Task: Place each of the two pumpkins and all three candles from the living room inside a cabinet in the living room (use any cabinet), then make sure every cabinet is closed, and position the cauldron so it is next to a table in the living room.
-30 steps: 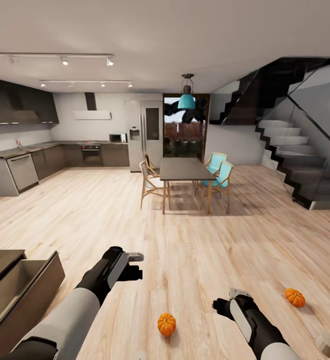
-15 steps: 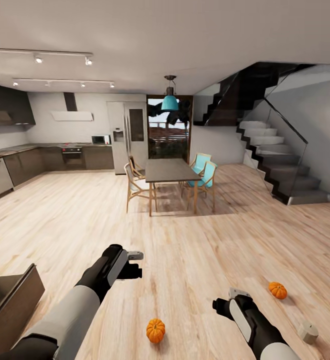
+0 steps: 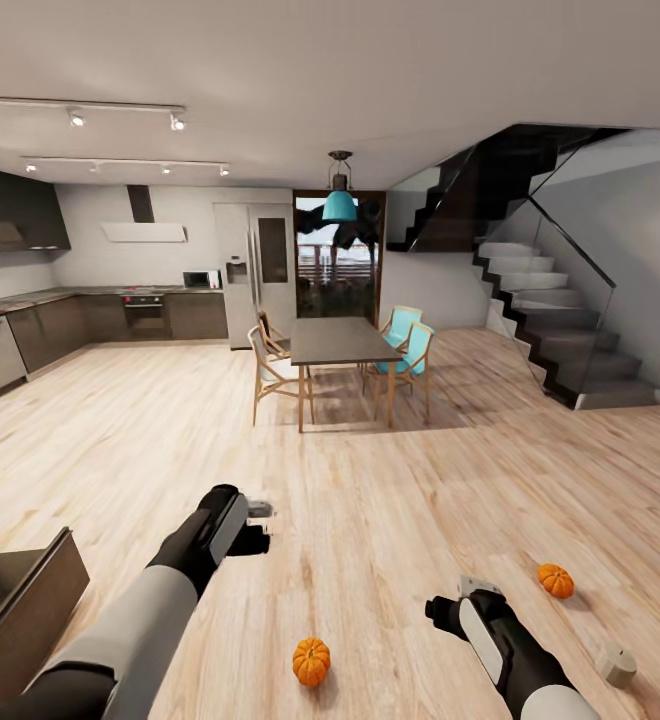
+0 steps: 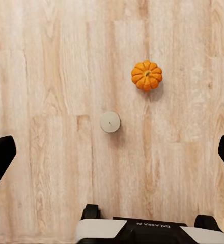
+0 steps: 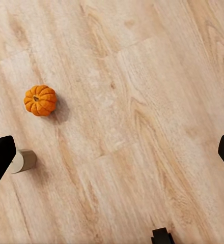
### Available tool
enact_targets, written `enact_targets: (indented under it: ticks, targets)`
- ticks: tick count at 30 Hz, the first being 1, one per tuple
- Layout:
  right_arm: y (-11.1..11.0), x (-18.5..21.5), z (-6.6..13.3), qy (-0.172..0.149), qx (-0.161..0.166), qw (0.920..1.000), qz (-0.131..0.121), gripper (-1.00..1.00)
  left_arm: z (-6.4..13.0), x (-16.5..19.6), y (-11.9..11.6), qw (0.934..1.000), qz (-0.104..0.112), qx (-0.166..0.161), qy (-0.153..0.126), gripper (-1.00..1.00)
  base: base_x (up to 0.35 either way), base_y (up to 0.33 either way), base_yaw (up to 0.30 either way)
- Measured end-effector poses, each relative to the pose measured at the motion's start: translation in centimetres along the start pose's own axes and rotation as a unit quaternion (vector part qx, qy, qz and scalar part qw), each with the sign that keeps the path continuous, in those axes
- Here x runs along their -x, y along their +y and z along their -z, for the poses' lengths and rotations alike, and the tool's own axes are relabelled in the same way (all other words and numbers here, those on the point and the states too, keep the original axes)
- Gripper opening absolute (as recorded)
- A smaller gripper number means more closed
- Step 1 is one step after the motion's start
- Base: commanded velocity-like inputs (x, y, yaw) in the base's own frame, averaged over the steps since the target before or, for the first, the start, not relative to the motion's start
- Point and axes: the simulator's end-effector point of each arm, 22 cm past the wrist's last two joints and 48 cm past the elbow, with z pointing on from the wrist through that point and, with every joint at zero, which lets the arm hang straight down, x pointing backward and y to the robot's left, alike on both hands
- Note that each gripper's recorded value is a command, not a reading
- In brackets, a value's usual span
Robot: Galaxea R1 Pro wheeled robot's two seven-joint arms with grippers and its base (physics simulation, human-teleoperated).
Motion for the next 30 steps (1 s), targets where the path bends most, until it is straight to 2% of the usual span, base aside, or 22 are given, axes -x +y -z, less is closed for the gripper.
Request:
enact_targets:
  ticks: [4, 7, 13, 27, 30]
  targets:
    - [-0.1, 0.0, 0.0, 0.000, 0.000, 1.0000, 0.000, 1.00, -0.1, -0.1, 1.2, 0.9996, 0.027, 0.007, 0.007, 1.00, 0.000, 0.000, 0.000]
    - [-0.1, 0.0, 0.0, 0.000, 0.000, 1.0000, -0.001, 1.00, -0.1, -0.1, 1.3, 0.9994, 0.034, 0.005, 0.009, 1.00, 0.000, 0.000, 0.000]
    - [-0.1, 0.1, -0.2, -0.001, 0.000, 1.0000, -0.001, 1.00, -0.3, 0.0, 0.9, 0.9992, 0.038, -0.008, 0.010, 1.00, 0.000, 0.000, 0.000]
    - [0.0, -0.1, -1.4, -0.001, 0.000, 1.0000, -0.002, 1.00, -1.6, 0.1, 0.7, 0.9990, 0.043, -0.014, 0.008, 1.00, 0.000, 0.000, 0.000]
    - [0.0, -0.1, -1.7, -0.001, 0.000, 1.0000, -0.002, 1.00, -2.0, 0.2, 0.2, 0.9987, 0.045, -0.025, 0.006, 1.00, 0.000, 0.000, 0.000]
